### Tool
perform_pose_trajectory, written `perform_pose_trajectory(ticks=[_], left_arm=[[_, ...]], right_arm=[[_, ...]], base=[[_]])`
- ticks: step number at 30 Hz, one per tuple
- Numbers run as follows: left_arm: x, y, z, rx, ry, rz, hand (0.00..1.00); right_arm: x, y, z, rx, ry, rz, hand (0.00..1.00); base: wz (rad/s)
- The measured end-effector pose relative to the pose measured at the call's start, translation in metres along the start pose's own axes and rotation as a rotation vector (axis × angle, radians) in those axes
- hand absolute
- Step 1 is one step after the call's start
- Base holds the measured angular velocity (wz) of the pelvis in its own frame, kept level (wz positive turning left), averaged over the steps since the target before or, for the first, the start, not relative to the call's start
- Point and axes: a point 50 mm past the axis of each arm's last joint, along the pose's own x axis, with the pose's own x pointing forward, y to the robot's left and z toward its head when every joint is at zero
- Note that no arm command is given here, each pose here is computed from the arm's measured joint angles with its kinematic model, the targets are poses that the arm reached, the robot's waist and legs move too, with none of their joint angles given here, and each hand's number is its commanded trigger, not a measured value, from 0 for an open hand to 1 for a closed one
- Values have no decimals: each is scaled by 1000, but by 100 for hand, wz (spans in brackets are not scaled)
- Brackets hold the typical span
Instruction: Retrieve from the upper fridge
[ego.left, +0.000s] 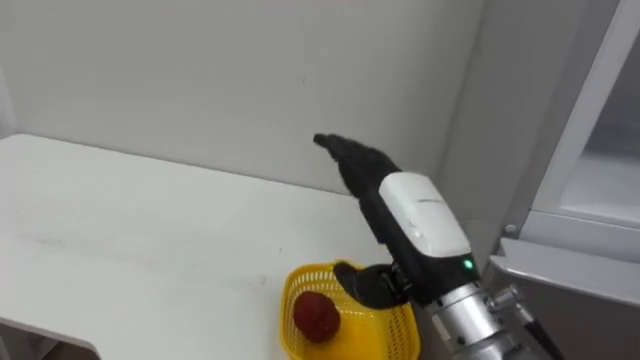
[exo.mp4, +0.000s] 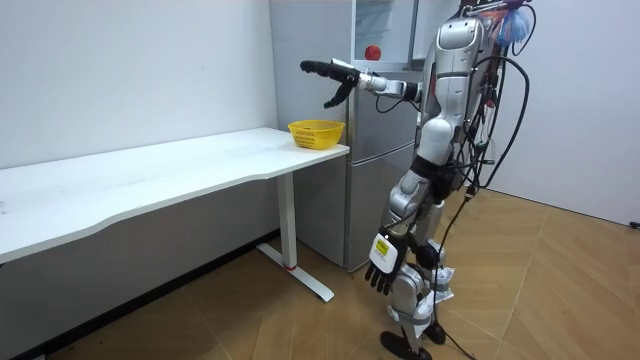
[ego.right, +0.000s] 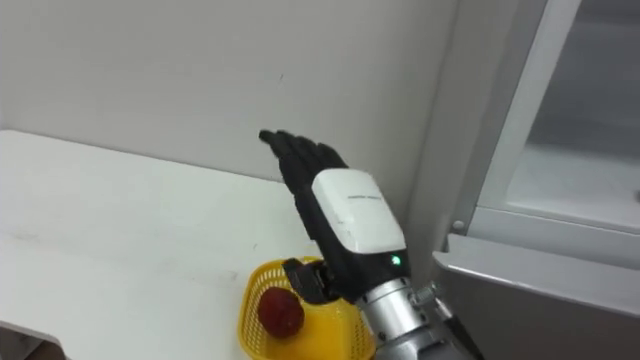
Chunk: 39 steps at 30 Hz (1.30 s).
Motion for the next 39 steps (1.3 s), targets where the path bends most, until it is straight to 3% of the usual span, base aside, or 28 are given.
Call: perform_pose_trajectory(ticks=[8,13,22,30,39], left_arm=[[-1,-2,-7,0,13,23,0],[-1,-5,-14,-12,32,23,0],[-1,-8,-22,-37,60,26,0],[-2,-6,-25,-94,68,38,0],[-3,-5,-29,-102,81,43,0]], right_arm=[[4,-43,7,52,-33,-283,0],[0,-75,12,27,-69,-511,0],[-12,-113,0,-38,-82,-767,0],[-25,-144,-30,-158,23,-890,0],[-31,-144,-54,-112,172,-910,0]], base=[[-4],[-1],[0],[0],[-2]])
